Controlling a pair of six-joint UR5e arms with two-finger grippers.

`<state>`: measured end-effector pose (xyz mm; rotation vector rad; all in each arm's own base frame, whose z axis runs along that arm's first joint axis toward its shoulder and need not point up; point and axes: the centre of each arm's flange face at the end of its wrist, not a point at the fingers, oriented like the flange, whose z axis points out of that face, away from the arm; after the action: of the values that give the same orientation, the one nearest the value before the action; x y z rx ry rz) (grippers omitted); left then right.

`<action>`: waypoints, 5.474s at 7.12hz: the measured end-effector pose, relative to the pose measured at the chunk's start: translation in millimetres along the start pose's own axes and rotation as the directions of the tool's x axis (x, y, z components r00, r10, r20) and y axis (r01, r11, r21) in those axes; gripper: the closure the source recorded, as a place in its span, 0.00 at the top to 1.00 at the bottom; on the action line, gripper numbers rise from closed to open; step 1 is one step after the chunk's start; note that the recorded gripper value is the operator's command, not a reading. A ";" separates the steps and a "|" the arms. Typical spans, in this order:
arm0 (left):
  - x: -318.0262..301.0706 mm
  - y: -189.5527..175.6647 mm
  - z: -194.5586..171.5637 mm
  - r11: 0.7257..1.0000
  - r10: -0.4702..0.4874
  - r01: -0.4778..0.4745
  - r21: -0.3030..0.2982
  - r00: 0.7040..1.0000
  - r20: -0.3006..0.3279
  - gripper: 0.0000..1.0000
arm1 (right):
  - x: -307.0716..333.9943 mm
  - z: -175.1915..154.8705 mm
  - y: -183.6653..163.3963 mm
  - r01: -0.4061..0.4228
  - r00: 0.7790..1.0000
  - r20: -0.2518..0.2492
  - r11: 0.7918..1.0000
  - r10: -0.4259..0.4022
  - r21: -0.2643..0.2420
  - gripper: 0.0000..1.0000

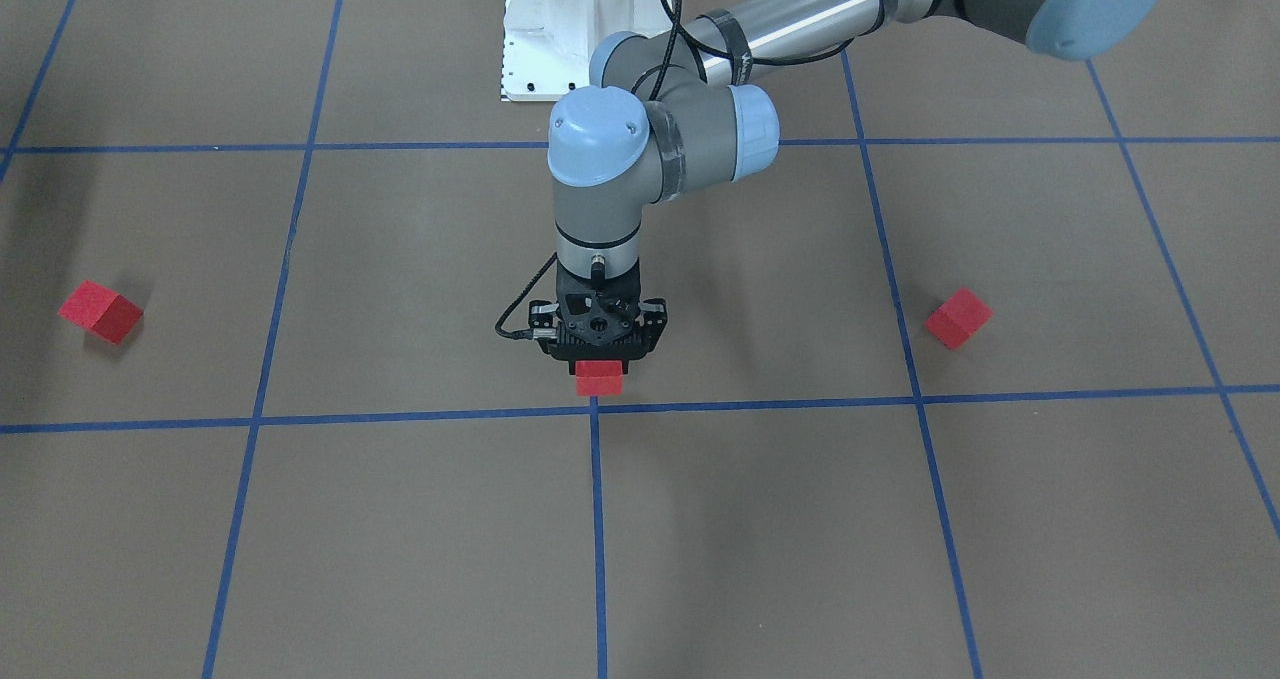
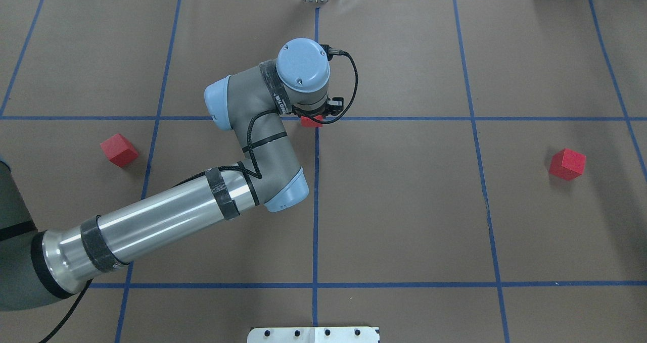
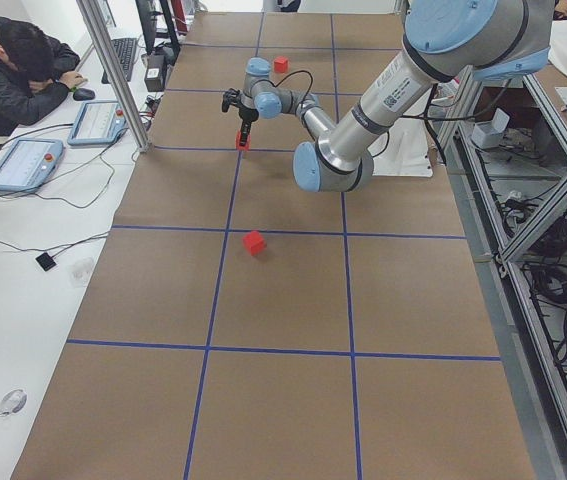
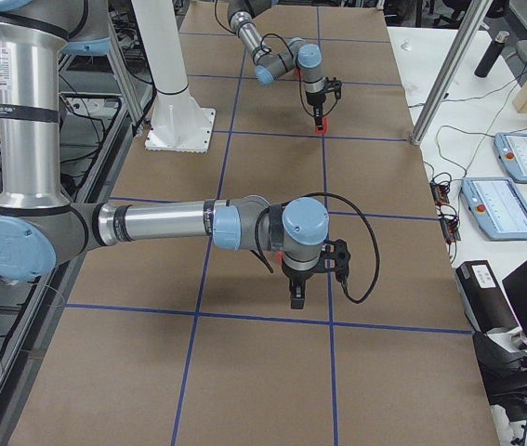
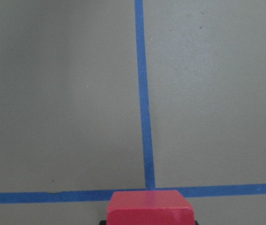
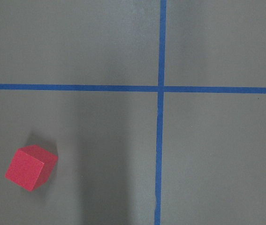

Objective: Form red blocks into L shape at center

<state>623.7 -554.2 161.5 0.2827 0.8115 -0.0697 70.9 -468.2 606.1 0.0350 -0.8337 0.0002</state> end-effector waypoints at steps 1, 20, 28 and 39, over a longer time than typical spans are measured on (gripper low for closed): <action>-0.9 -0.3 4.7 1.000 0.002 -0.002 0.002 1.000 0.001 0.00 | 0.2 0.1 0.0 0.000 1.000 0.000 1.000 0.000 0.000 0.99; -0.1 -62.6 -61.5 0.995 -0.073 0.076 0.064 0.996 -0.053 1.00 | -30.2 -16.0 -22.7 0.044 0.999 -0.018 0.999 -0.043 0.031 1.00; -141.1 -95.0 -86.1 0.993 -0.113 0.114 0.023 0.993 -0.045 1.00 | -155.6 103.1 -3.9 -0.305 0.951 0.050 0.952 0.305 -0.022 1.00; -143.1 -90.6 -75.2 0.993 -0.114 0.115 0.010 0.993 -0.031 1.00 | -198.5 199.1 -7.8 -0.314 0.947 -0.087 0.947 0.308 -0.067 1.00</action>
<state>456.8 -627.1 195.9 0.2489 0.8578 -0.1783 -209.9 -479.5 592.7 -0.1718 -0.7560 0.2652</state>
